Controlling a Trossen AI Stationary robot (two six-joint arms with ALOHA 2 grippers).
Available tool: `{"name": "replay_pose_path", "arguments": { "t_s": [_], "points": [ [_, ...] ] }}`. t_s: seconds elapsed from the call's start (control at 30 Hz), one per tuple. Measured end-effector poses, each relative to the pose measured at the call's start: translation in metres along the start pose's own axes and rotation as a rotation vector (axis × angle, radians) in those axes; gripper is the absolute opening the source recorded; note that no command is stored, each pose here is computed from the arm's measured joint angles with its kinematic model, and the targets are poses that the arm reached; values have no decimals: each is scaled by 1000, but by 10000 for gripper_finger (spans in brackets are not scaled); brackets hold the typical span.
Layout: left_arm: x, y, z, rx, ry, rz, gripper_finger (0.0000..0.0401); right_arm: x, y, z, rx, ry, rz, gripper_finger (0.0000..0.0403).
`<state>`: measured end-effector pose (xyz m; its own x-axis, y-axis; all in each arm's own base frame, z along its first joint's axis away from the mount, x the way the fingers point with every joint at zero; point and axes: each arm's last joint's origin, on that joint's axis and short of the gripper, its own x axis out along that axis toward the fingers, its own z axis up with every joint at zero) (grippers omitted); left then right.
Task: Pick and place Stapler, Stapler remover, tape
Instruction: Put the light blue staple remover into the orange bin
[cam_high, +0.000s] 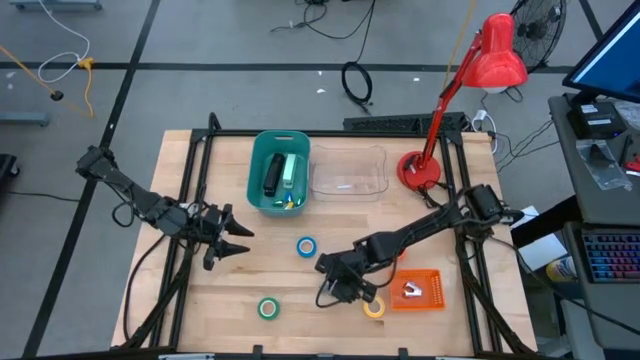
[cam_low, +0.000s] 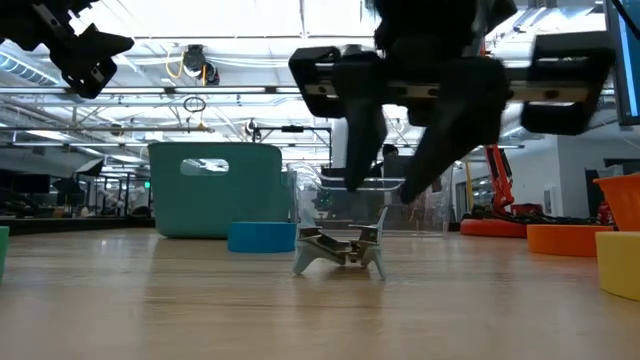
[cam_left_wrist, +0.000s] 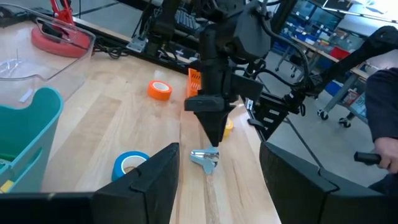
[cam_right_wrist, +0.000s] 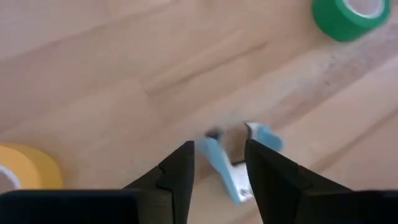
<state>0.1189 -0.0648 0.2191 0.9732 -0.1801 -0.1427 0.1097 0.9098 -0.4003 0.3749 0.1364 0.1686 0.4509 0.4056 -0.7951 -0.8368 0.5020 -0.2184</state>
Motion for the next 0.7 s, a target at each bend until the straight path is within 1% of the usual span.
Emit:
{"name": "replay_pose_path", "arguments": {
  "t_s": [0.17,0.3,0.4,0.53,0.7],
  "points": [
    [0,0,0,3,1,0,225,3,7,5,-22,-4,15,125],
    [0,0,-1,5,7,3,225,10,9,3,-20,9,25,117],
    [0,0,-1,5,7,3,225,12,7,4,-29,-5,10,112],
    [0,0,-1,3,7,2,225,15,8,0,-29,20,13,105],
    [0,0,-1,3,7,2,225,14,8,0,-44,30,0,87]
  ]
}}
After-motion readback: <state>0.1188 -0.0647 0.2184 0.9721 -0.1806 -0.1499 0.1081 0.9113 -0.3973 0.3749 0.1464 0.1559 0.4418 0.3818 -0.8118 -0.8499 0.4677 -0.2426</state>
